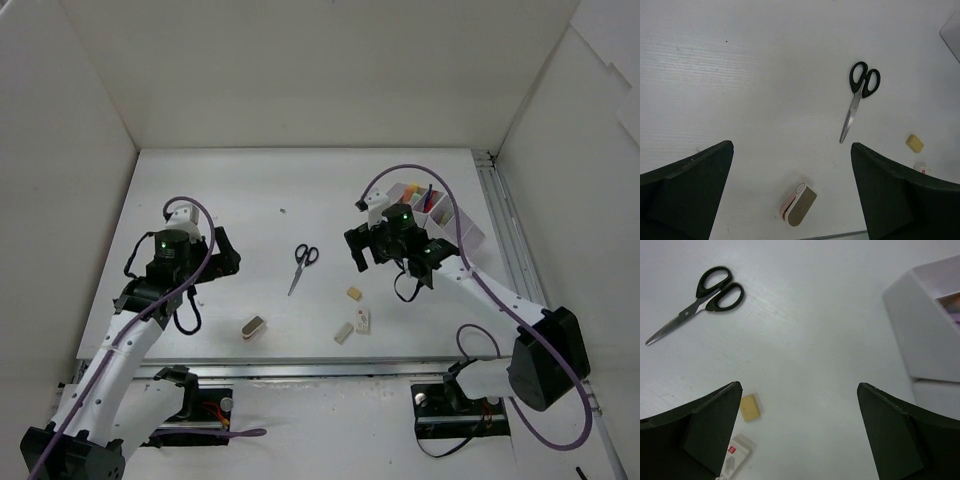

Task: Sort the stationery into containers
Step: Pick up the scissors from the center of the board.

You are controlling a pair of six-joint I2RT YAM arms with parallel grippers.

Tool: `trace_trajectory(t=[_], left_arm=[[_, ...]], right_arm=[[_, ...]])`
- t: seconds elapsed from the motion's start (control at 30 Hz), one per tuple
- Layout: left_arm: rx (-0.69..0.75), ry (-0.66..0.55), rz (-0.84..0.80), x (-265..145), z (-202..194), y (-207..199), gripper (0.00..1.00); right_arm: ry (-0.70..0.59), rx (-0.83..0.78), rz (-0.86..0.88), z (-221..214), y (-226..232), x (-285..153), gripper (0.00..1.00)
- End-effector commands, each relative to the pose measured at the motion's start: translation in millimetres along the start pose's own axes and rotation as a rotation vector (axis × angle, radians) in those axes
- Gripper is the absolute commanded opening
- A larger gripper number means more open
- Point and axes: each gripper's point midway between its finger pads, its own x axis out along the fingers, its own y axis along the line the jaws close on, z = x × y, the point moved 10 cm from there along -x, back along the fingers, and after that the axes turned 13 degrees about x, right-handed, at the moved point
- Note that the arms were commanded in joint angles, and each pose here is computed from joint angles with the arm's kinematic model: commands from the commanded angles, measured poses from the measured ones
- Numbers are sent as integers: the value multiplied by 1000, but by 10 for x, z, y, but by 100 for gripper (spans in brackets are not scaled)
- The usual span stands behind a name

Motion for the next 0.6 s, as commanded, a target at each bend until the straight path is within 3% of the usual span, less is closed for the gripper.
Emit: trace_trajectory(t=[0.0, 0.1, 0.17, 0.27, 0.33, 0.47, 0.57], left_arm=[[-23, -21, -71, 62, 30, -101, 99], [-31, 7, -77, 123, -24, -139, 99], [-30, 28, -72, 167, -47, -155, 99], [-30, 43, -53, 190, -69, -178, 99], [-32, 48, -39, 180, -77, -186, 99], [-26, 66, -5, 148, -113, -183, 100], [-20, 68, 35, 134, -121, -148, 99]], right_arm=[[-21, 179, 113, -7, 211, 140, 98], [-4, 275, 138, 3, 368, 375, 98], [-17, 402, 72, 89, 505, 603, 98], [9, 469, -11, 179, 659, 946, 94], [67, 433, -112, 53, 696, 1172, 91], [27, 392, -225, 128, 832, 1404, 85], [38, 389, -276, 74, 850, 1544, 75]])
